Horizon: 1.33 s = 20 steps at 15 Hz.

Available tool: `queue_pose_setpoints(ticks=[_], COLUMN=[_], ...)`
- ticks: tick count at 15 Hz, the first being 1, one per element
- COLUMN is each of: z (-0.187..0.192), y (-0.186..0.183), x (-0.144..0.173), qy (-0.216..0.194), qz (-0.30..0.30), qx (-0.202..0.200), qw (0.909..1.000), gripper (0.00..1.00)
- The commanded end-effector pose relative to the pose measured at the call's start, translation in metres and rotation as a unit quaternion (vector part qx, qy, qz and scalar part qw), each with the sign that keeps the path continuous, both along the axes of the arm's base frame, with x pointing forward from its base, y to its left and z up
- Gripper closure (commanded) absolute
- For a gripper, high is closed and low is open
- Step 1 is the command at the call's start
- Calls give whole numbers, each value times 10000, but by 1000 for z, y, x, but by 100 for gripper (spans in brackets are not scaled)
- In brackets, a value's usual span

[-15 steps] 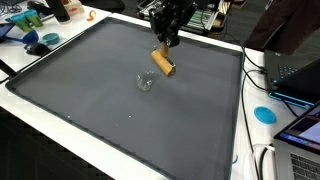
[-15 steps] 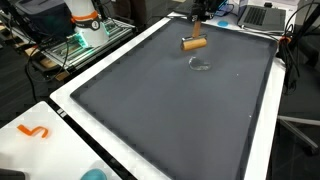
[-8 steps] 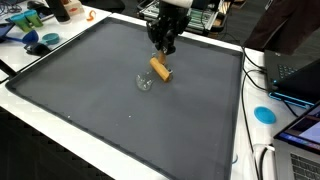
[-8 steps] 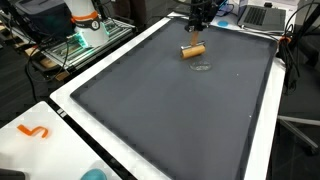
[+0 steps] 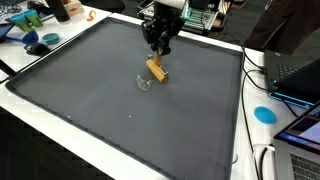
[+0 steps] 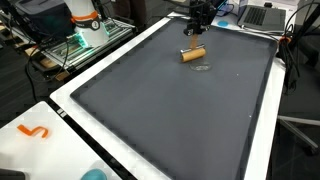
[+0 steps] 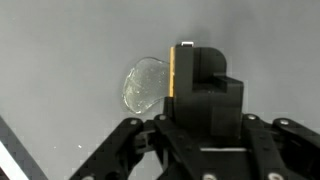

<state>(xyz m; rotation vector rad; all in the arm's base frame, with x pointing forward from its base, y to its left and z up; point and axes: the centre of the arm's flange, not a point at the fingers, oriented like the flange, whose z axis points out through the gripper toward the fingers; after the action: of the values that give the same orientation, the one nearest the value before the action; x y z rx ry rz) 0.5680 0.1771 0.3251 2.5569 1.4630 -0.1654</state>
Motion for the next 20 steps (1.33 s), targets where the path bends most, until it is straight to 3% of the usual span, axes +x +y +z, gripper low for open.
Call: queue_pose_setpoints(ticks=[1, 20], z=[-14, -37], y=[-6, -20], x=[-2, 44], qy=[-9, -191], qz=[29, -267], qx=[-182, -215], qw=[9998, 9992], gripper=[76, 76])
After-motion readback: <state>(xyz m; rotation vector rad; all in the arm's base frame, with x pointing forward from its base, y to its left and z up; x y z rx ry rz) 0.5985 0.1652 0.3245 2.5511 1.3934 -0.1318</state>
